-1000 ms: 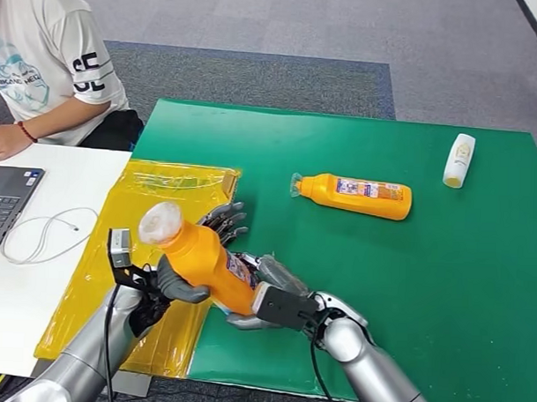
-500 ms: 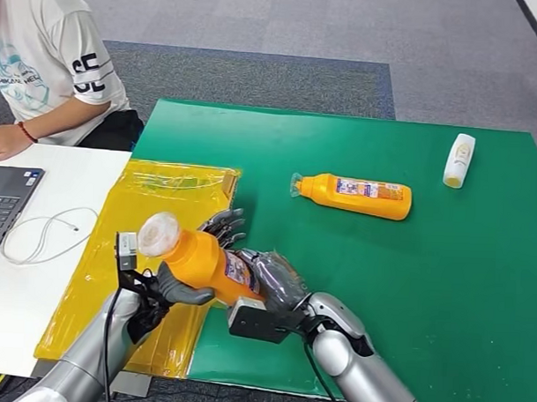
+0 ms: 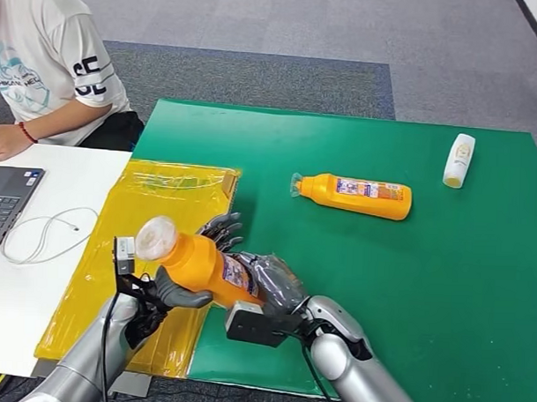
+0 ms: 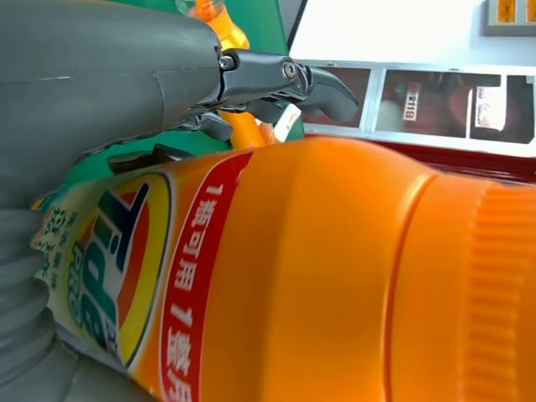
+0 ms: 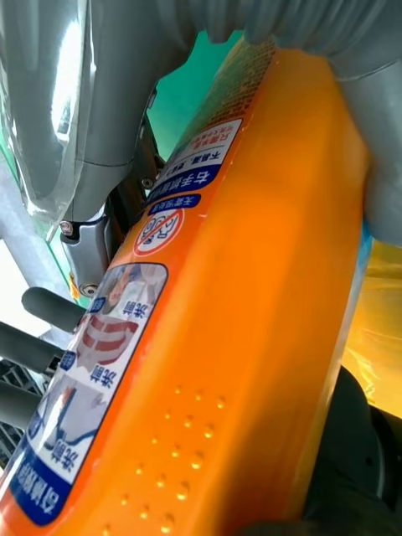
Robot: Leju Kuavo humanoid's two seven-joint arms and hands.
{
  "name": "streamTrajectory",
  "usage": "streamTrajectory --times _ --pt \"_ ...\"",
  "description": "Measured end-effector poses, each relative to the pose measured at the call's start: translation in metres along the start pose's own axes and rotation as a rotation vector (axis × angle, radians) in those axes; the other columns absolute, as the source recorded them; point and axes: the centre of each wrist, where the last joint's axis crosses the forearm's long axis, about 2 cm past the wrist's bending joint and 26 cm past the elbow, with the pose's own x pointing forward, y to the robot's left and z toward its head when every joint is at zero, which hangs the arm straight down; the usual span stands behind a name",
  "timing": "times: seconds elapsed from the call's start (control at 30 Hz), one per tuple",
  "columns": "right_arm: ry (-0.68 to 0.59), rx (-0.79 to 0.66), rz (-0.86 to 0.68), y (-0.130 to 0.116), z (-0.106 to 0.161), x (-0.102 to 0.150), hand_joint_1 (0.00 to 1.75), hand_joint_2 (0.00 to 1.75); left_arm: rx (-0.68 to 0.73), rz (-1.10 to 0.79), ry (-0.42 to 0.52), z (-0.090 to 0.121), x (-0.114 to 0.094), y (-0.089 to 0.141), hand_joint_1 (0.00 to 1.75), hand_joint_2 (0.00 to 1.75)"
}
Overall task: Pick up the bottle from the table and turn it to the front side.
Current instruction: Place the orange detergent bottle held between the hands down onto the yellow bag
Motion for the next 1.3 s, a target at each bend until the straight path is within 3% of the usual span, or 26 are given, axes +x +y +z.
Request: streamTrajectory --times 0.63,0.67,0.77,0.8,0.97,1.3 --pt "0.03 -0.019 0.063 0.001 -0.001 0.002 1.75 1.75 0.021 -0.021 0.002 0.002 0.001 0.001 1.75 1.75" --pt "0.031 -0.02 0.064 0.001 -0.002 0.002 1.59 1.75 0.022 -0.021 0.002 0.002 0.001 0.001 1.75 1.75" --pt "0.032 -0.021 0.068 0.001 -0.002 0.002 0.31 1.75 0.023 -0.025 0.004 0.002 0.001 0.001 1.75 1.75" --pt "0.032 -0.02 0.068 0.001 -0.002 0.002 0.03 1.75 0.025 -0.028 0.005 0.002 0.001 0.001 1.75 1.75" --pt "0.036 -0.005 0.007 0.004 0.001 0.0 0.0 1.75 0.032 -0.065 0.015 0.004 0.001 -0.001 1.75 1.75" --pt "0.029 -0.04 -0.37 -0.003 0.015 -0.027 0.0 1.75 0.023 -0.259 0.047 0.001 0.005 -0.017 1.75 1.75"
